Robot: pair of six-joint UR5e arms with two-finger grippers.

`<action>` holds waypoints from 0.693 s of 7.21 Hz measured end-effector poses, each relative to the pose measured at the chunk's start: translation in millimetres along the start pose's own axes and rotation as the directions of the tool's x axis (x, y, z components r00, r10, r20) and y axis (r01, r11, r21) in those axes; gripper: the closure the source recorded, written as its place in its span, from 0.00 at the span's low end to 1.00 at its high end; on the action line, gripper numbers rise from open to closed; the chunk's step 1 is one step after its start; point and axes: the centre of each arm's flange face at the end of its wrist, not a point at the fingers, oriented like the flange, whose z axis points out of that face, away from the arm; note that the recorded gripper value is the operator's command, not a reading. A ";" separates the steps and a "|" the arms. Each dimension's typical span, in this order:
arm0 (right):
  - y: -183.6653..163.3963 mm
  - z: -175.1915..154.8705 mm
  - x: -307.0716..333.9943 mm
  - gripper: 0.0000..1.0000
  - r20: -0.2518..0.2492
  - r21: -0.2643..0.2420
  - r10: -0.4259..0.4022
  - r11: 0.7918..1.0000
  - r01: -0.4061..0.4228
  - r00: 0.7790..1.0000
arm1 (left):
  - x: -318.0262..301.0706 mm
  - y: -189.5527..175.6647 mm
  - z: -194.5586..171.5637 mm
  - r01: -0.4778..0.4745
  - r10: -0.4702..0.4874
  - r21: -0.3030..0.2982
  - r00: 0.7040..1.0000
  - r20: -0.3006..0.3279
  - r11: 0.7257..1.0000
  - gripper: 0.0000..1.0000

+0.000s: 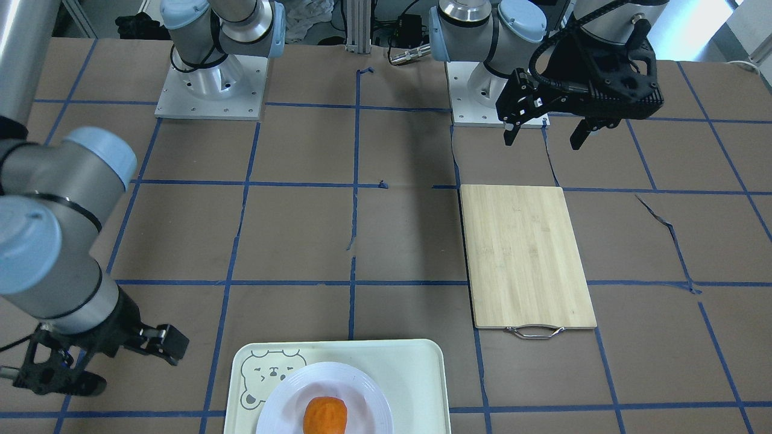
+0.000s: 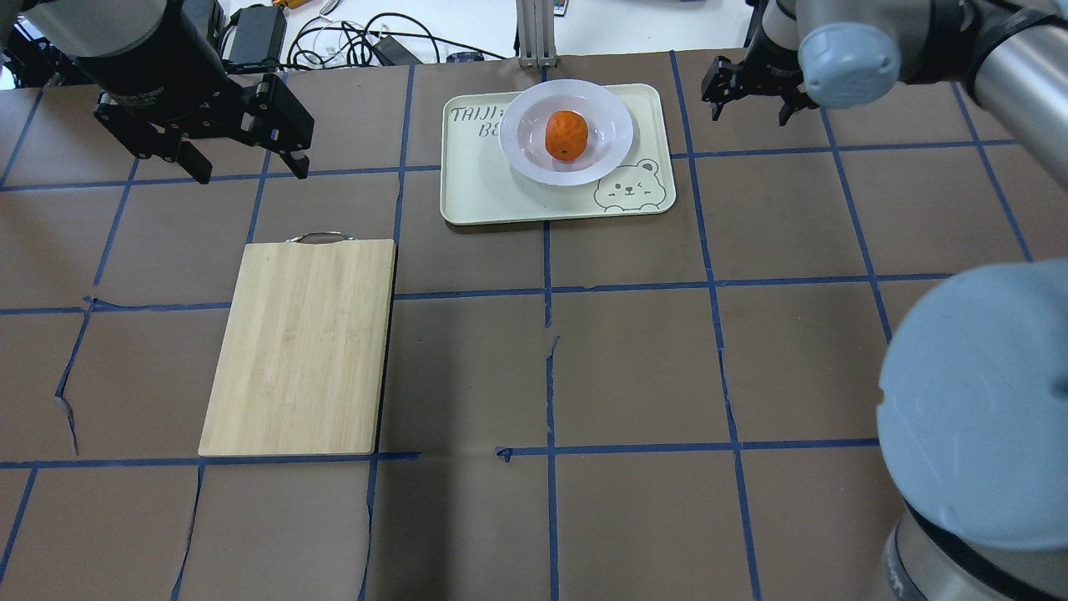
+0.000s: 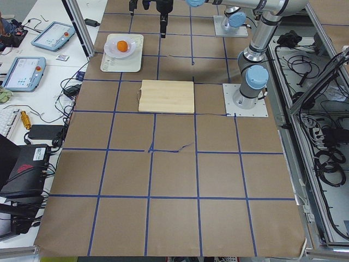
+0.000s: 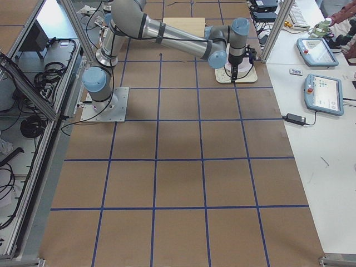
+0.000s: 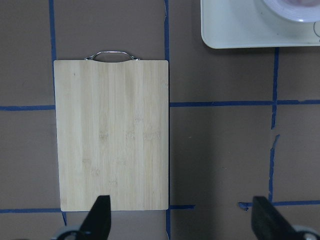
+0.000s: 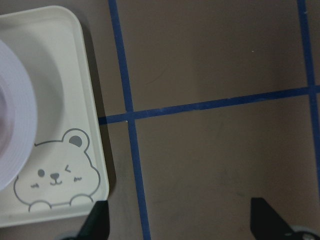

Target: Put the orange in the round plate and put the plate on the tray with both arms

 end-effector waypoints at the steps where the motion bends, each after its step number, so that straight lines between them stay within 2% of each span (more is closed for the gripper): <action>1: 29.2 -51.0 -7.4 0.00 -0.024 -0.039 -0.028 0.999 0.028 0.999 | 0.0 0.0 0.0 0.000 0.000 0.000 1.000 0.000 1.000 0.00; 2: 59.8 -93.2 -20.5 0.00 -0.028 -0.069 -0.066 0.996 0.064 0.997 | 0.0 0.0 0.0 0.000 0.000 0.000 1.000 0.000 1.000 0.00; 3: 84.5 -128.6 -30.1 0.00 -0.014 -0.068 -0.115 0.991 0.114 0.993 | 0.0 0.0 0.0 0.000 0.000 0.000 1.000 0.000 1.000 0.00; 5: 119.3 -170.8 -37.5 0.00 0.032 -0.069 -0.191 0.979 0.193 0.981 | -0.5 0.0 0.1 0.001 -0.001 -0.001 1.000 0.000 1.000 0.00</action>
